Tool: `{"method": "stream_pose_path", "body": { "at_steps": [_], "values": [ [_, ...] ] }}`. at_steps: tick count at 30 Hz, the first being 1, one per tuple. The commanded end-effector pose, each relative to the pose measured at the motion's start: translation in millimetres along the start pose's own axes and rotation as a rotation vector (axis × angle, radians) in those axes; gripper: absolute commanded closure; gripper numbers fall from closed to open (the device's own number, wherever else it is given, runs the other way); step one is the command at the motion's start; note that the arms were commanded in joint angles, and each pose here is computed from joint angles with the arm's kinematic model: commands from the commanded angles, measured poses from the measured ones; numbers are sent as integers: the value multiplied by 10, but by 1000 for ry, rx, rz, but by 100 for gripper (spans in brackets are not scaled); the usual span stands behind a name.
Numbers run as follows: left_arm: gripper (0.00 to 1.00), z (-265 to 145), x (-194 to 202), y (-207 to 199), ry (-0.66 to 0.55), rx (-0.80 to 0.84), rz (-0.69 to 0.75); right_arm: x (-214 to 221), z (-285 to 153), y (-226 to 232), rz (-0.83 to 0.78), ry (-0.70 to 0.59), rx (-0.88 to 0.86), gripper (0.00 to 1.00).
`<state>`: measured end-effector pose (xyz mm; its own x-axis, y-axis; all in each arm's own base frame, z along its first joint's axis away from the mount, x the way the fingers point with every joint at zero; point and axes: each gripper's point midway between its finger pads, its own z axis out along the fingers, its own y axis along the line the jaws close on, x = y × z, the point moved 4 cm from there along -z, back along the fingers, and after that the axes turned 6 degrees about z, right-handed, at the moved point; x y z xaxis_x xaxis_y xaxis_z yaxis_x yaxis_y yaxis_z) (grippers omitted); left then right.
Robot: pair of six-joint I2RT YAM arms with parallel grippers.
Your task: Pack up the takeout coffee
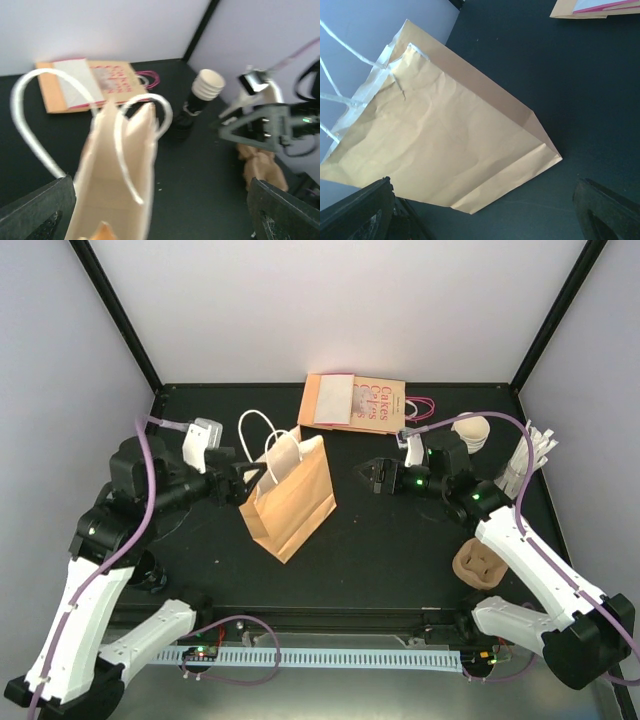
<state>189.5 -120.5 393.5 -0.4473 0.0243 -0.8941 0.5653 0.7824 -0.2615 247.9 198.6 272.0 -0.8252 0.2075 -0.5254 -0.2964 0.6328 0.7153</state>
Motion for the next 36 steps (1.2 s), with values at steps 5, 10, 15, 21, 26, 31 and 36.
{"method": "stream_pose_path", "body": {
  "at_steps": [5, 10, 15, 21, 26, 31, 36],
  "values": [
    [4, -87, -42, 185, 29, -151, -11, -69, -61, 79, -45, -19, -15, 0],
    [4, -15, 98, 398, 64, -232, -65, -49, -74, 53, -60, -18, -2, 0],
    [4, 118, 276, 574, 149, -280, -98, -32, -77, 64, -68, -9, -11, 0],
    [12, 337, 418, 507, 207, -148, -54, -32, -66, 64, -74, -5, -13, 0],
    [24, 458, 475, 586, 237, -161, -37, -16, -47, 55, -73, 6, -17, 0],
    [33, 613, 515, 678, 283, -169, -9, 13, -26, 14, -72, 16, -5, 0],
    [45, 738, 519, 691, 318, -136, -2, 28, -6, -12, -73, 24, 1, 0]
  ]
}}
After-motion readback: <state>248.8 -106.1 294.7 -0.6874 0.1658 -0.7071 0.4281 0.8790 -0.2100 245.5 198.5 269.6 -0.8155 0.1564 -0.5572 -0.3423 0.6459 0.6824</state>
